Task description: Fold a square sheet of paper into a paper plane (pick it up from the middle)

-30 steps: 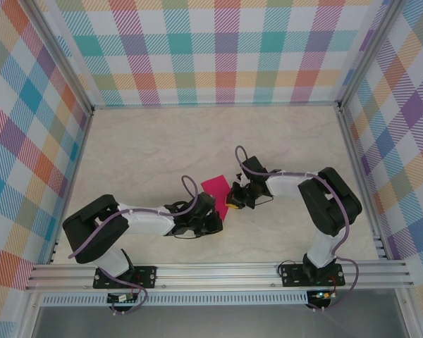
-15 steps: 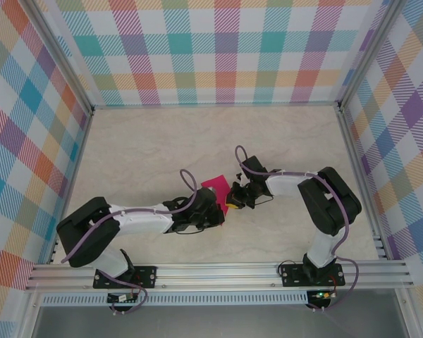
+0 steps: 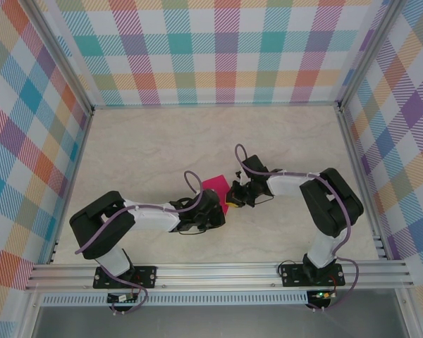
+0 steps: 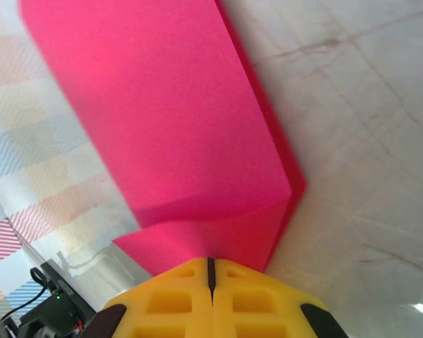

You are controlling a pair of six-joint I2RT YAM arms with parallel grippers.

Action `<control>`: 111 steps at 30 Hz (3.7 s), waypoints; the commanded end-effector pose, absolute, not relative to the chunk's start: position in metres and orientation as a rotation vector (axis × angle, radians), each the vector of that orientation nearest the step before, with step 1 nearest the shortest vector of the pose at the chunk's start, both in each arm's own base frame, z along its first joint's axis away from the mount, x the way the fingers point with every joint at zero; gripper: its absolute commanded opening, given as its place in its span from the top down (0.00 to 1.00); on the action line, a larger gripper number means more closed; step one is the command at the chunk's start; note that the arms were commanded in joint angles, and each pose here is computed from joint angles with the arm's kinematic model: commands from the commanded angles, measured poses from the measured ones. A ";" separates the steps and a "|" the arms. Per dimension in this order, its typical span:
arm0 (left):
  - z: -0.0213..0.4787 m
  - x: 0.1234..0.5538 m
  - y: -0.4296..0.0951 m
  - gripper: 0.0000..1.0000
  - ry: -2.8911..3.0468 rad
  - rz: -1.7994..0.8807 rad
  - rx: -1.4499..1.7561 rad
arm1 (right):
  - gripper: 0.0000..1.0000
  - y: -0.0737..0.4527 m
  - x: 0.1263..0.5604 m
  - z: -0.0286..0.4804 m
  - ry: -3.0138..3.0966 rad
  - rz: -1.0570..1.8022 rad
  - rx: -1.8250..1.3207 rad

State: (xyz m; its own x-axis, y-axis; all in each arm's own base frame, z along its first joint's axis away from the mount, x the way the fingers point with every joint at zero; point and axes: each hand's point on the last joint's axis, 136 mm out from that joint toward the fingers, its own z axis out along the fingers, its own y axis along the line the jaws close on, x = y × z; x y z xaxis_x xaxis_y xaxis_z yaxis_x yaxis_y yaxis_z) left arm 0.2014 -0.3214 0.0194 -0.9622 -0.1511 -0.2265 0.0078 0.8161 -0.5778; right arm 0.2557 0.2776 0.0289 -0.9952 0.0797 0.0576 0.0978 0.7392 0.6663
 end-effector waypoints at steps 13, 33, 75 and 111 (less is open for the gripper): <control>-0.001 0.192 -0.297 1.00 2.808 -0.751 -0.147 | 0.99 0.288 0.221 0.027 -2.852 -1.157 0.073; -0.023 0.168 -0.280 1.00 2.942 -0.661 -0.155 | 1.00 0.260 0.268 0.003 -3.009 -0.992 -0.021; 0.070 0.236 -0.318 0.51 2.643 -0.753 -0.106 | 0.27 0.191 0.282 0.102 -3.241 -1.085 -0.248; 0.012 0.256 -0.279 0.90 2.637 -0.674 -0.462 | 0.23 0.256 0.273 0.067 -2.883 -1.311 -0.125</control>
State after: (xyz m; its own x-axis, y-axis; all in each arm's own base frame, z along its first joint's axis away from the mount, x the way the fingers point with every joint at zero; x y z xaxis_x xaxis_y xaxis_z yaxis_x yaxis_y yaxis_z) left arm 0.2612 -0.2906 0.0201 -0.8794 -0.3801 -0.2868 -0.1838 0.8266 -0.5320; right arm 0.2647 0.2400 0.0547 -0.9924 0.1189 0.0324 0.1061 0.6904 0.7156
